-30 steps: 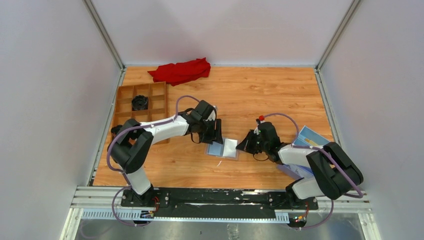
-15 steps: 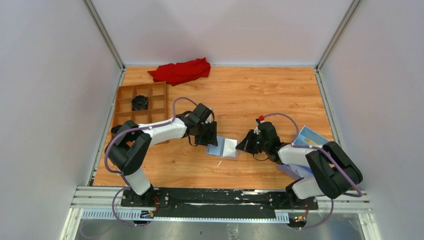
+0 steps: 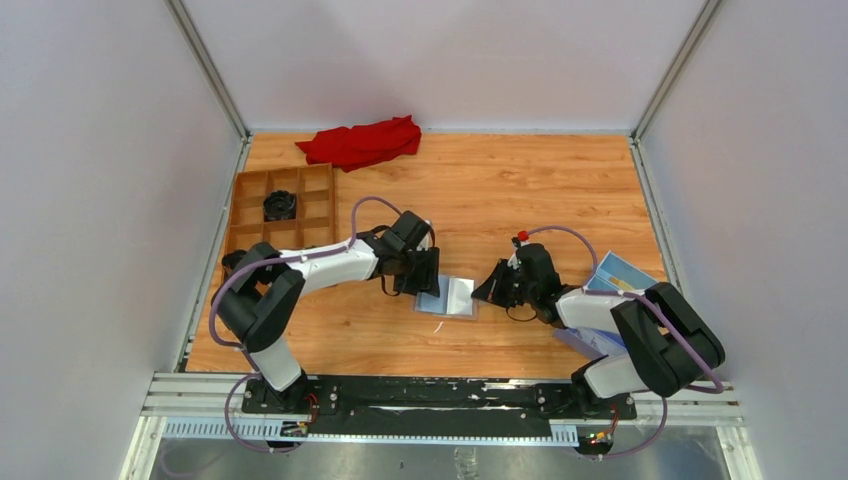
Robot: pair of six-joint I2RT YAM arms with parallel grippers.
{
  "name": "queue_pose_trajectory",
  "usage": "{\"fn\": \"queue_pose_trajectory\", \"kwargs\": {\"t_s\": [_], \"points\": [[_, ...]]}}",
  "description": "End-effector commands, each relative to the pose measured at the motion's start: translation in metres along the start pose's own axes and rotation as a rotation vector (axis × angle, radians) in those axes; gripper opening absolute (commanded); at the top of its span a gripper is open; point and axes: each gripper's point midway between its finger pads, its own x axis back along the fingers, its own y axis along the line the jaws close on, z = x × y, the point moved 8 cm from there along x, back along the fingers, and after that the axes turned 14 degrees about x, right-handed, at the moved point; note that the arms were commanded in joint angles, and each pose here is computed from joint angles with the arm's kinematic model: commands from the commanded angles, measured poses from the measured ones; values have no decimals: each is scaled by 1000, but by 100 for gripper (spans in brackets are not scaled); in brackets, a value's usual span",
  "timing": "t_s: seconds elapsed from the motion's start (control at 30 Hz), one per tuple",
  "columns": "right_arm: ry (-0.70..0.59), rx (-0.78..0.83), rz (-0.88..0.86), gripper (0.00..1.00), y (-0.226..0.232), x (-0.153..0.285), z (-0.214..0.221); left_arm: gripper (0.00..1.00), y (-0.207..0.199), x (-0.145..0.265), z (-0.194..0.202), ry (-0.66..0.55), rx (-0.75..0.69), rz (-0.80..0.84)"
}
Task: Take the credit cards out of the card holder
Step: Remove the credit card from the card holder.
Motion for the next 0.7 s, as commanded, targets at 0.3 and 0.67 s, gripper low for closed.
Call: {"fn": "queue_pose_trajectory", "kwargs": {"t_s": [0.3,0.67], "points": [[194,-32,205,0,-37,8,47,57,-84,30,7,24,-87,334],[81,54,200,0,-20,42,26,56,-84,10,12,82,-75,350]]}}
